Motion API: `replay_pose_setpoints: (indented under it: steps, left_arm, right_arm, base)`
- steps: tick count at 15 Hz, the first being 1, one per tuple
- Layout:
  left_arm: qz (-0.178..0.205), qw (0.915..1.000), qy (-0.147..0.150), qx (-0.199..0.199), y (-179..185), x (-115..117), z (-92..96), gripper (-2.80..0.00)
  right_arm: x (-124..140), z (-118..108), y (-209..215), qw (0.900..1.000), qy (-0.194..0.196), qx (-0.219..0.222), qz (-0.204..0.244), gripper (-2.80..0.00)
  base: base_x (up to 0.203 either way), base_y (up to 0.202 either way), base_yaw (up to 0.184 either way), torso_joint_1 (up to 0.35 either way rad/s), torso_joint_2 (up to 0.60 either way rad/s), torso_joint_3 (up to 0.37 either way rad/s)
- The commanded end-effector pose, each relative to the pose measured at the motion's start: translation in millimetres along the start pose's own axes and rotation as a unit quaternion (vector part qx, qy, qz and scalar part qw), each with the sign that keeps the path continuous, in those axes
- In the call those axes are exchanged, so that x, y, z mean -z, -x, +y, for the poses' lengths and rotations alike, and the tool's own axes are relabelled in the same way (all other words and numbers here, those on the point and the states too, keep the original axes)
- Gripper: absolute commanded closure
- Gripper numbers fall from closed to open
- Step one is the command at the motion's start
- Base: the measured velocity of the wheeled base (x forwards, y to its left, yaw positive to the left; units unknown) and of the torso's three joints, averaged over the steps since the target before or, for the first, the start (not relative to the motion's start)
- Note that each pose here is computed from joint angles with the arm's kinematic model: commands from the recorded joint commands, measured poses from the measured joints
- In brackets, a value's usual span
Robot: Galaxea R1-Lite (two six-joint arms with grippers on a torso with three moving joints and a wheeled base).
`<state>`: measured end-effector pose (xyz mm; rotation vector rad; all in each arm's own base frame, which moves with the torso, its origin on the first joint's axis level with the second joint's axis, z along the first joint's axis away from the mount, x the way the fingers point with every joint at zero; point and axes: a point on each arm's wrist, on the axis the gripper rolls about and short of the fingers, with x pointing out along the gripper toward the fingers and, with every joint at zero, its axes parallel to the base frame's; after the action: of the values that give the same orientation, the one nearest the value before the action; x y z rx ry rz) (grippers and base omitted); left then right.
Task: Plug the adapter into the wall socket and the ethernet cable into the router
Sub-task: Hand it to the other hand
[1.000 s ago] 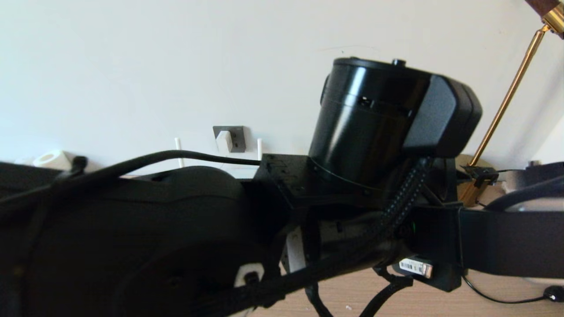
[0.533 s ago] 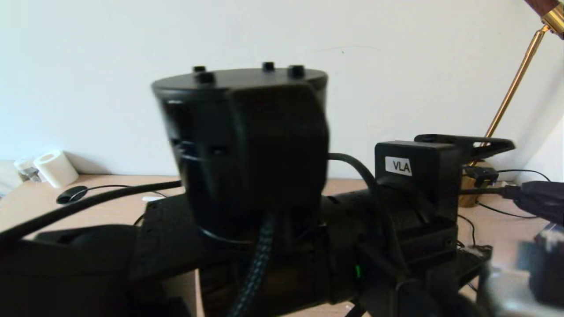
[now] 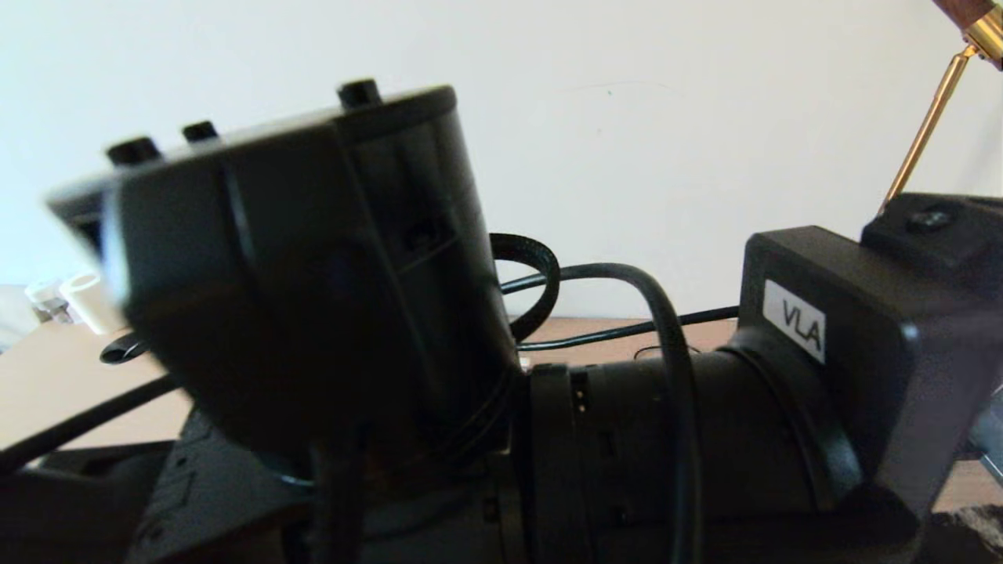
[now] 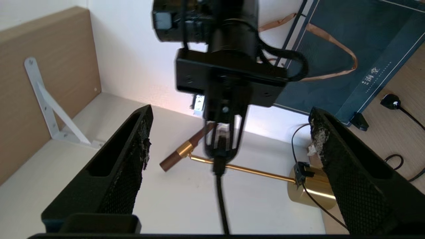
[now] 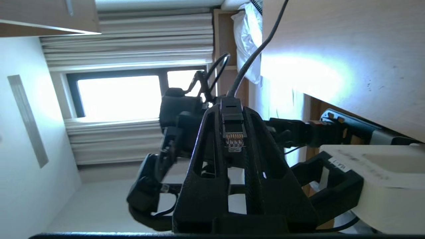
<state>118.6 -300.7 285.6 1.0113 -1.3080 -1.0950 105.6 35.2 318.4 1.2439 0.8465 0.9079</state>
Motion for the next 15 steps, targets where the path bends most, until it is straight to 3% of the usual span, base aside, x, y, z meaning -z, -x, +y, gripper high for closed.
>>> replay_pose_setpoints:
  steps: [1,8,11,15]
  left_arm:
    - [-0.003,1.0000,-0.005,0.001,-3,0,-2.7,-2.80]
    - [0.003,0.9998,-0.007,-0.021,-9,7,-1.3,-2.80]
    - [0.003,0.9996,0.016,-0.022,-13,10,-2.4,-2.80]
    - [0.010,0.9995,0.016,-0.024,-13,19,-1.8,-2.80]
  right_arm:
    - [0,4,0,1.000,-0.001,-0.004,0.004,0.00]
    - [14,4,6,0.999,0.003,-0.012,0.032,0.00]
    - [16,2,6,0.999,0.001,-0.011,0.033,0.00]
    - [21,1,9,0.999,0.003,-0.014,0.038,0.00]
  base:
    - [0.000,0.000,0.000,0.000,0.00,0.000]
    - [0.000,0.000,0.000,0.000,0.00,0.000]
    - [0.000,0.000,0.000,0.000,0.00,0.000]
    - [0.000,0.000,0.000,0.000,0.00,0.000]
